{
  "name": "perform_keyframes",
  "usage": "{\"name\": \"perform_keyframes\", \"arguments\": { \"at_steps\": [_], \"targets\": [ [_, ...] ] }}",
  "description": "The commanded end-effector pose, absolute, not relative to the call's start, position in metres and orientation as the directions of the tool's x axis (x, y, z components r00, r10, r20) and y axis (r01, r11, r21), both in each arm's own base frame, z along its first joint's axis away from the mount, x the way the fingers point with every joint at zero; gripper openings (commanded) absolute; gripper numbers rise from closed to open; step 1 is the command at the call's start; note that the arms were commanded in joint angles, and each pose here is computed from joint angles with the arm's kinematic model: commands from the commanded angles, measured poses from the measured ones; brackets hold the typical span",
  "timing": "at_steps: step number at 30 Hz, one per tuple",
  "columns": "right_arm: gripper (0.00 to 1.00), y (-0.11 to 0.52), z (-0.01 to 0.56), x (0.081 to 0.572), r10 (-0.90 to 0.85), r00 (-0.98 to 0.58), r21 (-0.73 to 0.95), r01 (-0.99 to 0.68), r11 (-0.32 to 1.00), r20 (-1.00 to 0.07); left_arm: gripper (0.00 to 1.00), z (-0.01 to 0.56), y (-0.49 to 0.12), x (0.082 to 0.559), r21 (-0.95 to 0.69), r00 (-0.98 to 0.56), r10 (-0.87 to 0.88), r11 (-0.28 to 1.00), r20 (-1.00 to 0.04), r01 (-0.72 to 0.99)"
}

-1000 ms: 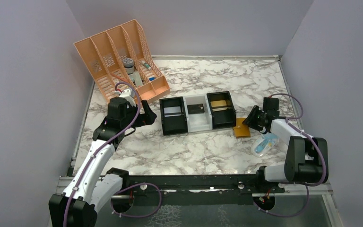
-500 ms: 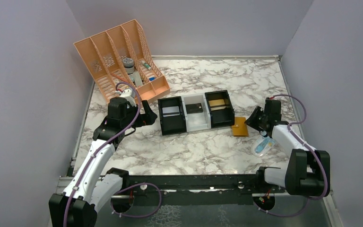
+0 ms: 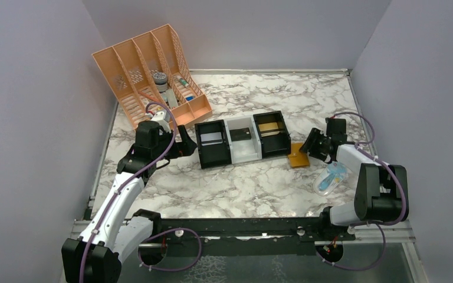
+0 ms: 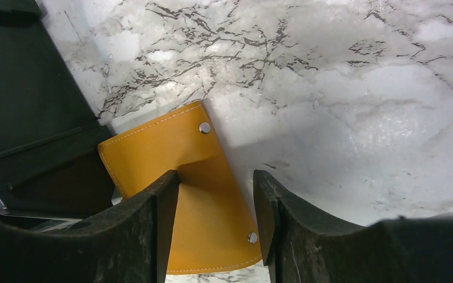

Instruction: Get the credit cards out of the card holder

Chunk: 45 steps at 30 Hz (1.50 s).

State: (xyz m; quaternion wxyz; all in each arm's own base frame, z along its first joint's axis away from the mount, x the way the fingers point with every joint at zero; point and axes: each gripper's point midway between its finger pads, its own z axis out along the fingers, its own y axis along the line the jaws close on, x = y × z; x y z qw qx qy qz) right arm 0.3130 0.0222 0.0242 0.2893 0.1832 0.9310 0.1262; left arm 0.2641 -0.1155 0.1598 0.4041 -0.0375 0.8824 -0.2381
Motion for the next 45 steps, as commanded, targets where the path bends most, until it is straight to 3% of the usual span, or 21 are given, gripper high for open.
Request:
{"name": "perform_keyframes", "arguments": {
  "at_steps": [1, 6, 14, 15, 20, 23, 25, 27, 29, 33, 36, 40, 45],
  "targets": [
    [0.5, 0.028, 0.006, 0.296, 0.359, -0.824, 0.28, 0.255, 0.926, -0.438, 0.99, 0.169, -0.121, 0.267, -0.471, -0.659, -0.26, 0.867, -0.706, 0.163],
    [0.41, 0.034, -0.001, 0.292, 0.337, -0.844, 0.236, 0.258, 0.937, -0.417, 0.99, 0.17, -0.123, 0.266, -0.479, -0.657, -0.265, 0.862, -0.706, 0.167],
    [0.02, 0.024, 0.018, 0.297, 0.355, -0.797, 0.21, 0.287, 0.935, -0.488, 0.99, 0.171, -0.124, 0.264, -0.484, -0.654, -0.264, 0.856, -0.709, 0.18],
    [0.01, 0.024, 0.021, 0.298, 0.356, -0.79, 0.213, 0.287, 0.934, -0.499, 0.99, 0.171, -0.125, 0.264, -0.484, -0.655, -0.261, 0.855, -0.709, 0.183],
    [0.03, 0.029, 0.033, 0.3, 0.364, -0.775, 0.251, 0.269, 0.93, -0.517, 0.99, 0.171, -0.126, 0.262, -0.488, -0.657, -0.258, 0.852, -0.708, 0.191],
    [0.15, 0.042, 0.047, 0.305, 0.338, -0.78, 0.308, 0.195, 0.931, -0.527, 0.99, 0.171, -0.126, 0.261, -0.49, -0.657, -0.259, 0.85, -0.708, 0.193],
    [0.28, 0.049, 0.051, 0.305, 0.323, -0.789, 0.331, 0.161, 0.93, -0.522, 0.99, 0.171, -0.127, 0.261, -0.492, -0.658, -0.26, 0.849, -0.707, 0.194],
    [0.48, 0.052, 0.052, 0.306, 0.31, -0.794, 0.339, 0.14, 0.93, -0.523, 0.99, 0.174, -0.133, 0.259, -0.508, -0.664, -0.253, 0.833, -0.704, 0.221],
    [0.58, 0.05, 0.047, 0.308, 0.311, -0.8, 0.327, 0.153, 0.933, -0.513, 0.99, 0.177, -0.144, 0.255, -0.534, -0.679, -0.229, 0.798, -0.698, 0.28],
    [0.59, 0.056, 0.033, 0.316, 0.31, -0.827, 0.347, 0.15, 0.926, -0.469, 0.99, 0.188, -0.168, 0.245, -0.545, -0.676, -0.178, 0.748, -0.715, 0.379],
    [0.59, 0.047, 0.017, 0.311, 0.312, -0.842, 0.257, 0.215, 0.942, -0.441, 0.99, 0.187, -0.191, 0.235, -0.537, -0.685, -0.126, 0.727, -0.717, 0.428],
    [0.45, 0.036, 0.004, 0.292, 0.353, -0.839, 0.195, 0.297, 0.935, -0.413, 0.98, 0.179, -0.227, 0.222, -0.502, -0.697, -0.033, 0.719, -0.716, 0.482],
    [0.42, 0.044, 0.007, 0.272, 0.371, -0.84, 0.179, 0.326, 0.928, -0.396, 0.97, 0.176, -0.267, 0.216, -0.455, -0.672, 0.045, 0.702, -0.739, 0.548]
  ]
}}
